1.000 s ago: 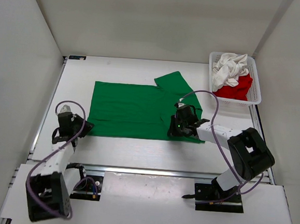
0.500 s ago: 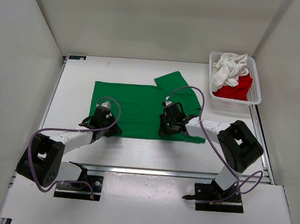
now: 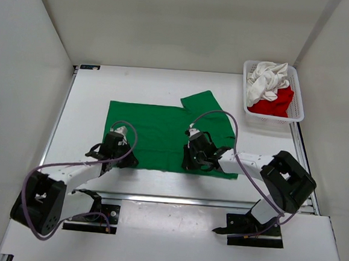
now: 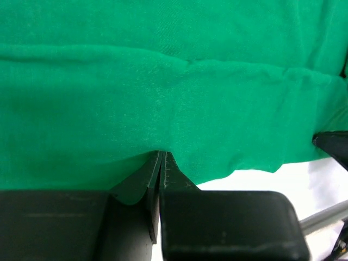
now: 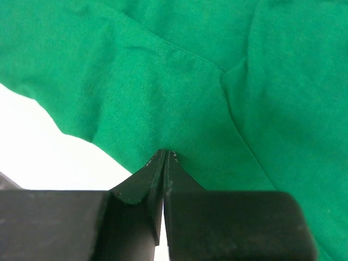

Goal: Fold and stack the t-shirts
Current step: Fold the flattened tshirt in 1/3 of the way, then grap the side of the flattened tshirt furthest away from the robot with both arms

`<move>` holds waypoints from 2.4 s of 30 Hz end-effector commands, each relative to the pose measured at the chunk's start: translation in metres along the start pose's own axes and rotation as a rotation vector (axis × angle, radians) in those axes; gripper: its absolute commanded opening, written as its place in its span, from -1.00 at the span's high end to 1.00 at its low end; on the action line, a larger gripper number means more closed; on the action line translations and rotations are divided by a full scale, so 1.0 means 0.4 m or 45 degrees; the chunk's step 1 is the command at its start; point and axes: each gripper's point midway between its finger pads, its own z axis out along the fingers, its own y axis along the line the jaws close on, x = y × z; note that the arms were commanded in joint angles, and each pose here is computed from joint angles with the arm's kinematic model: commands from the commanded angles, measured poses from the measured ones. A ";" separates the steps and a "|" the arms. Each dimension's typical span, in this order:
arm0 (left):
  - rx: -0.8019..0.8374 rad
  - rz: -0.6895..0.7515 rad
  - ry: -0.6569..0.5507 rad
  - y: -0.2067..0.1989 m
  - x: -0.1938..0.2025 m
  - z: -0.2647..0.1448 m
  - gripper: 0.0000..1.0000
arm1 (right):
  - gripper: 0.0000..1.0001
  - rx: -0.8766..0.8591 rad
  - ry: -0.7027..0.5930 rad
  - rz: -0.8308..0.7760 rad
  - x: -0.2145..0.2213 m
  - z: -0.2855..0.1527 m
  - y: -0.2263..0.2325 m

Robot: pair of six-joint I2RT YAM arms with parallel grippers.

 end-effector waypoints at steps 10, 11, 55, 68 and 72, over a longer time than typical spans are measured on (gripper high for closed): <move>-0.025 -0.055 0.063 0.023 0.028 -0.084 0.68 | 0.84 -0.034 0.066 0.003 0.025 -0.112 0.005; -0.001 -0.048 -0.030 -0.012 -0.050 -0.099 0.65 | 0.75 -0.079 0.022 0.010 -0.016 -0.131 0.014; -0.546 -0.107 -0.207 0.270 -0.753 0.219 0.13 | 0.98 -0.257 -0.211 0.131 -0.221 -0.124 0.005; -0.498 -0.120 -0.211 0.244 -0.757 0.232 0.67 | 0.47 -0.012 -0.471 0.281 -0.477 -0.114 -0.217; -0.463 -0.155 -0.239 0.236 -0.759 0.214 0.98 | 0.36 0.192 -0.500 0.344 -0.571 -0.071 -0.388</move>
